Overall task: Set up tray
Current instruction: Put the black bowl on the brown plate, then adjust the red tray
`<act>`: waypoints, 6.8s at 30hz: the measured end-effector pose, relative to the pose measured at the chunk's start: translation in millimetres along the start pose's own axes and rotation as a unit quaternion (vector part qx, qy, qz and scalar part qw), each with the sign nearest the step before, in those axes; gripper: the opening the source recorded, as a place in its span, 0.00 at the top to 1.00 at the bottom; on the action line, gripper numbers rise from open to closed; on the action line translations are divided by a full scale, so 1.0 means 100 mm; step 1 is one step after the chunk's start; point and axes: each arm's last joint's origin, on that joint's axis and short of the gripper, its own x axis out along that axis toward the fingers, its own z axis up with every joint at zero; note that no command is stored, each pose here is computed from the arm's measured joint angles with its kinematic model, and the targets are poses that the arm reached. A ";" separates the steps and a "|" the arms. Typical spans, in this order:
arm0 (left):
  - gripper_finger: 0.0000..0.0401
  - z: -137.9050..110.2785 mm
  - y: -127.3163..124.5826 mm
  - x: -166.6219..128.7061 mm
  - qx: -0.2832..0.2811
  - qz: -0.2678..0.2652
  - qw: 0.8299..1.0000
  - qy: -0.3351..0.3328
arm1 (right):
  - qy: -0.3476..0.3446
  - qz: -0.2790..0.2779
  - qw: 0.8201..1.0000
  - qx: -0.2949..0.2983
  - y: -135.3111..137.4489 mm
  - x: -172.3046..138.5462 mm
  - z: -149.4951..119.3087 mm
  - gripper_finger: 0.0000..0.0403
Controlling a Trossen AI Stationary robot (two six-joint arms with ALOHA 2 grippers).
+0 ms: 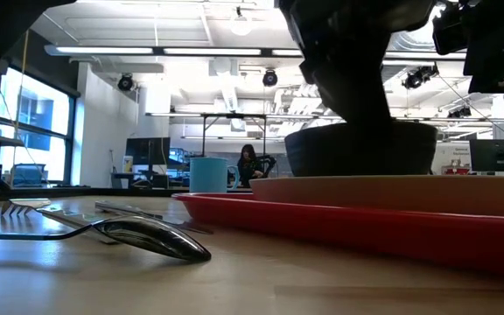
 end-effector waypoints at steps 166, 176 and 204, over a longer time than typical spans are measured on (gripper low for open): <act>0.54 -1.06 2.02 0.11 -0.490 0.085 0.861 0.109 | -0.044 -0.009 0.997 -0.068 0.02 0.00 0.04 0.66; 0.77 -1.15 2.05 0.12 -0.512 0.081 0.846 0.126 | -0.039 -0.011 0.997 -0.066 0.01 0.00 0.03 0.66; 0.76 -1.34 1.99 0.05 -0.609 0.096 0.757 0.218 | -0.049 -0.015 0.995 -0.080 0.02 0.00 0.04 0.66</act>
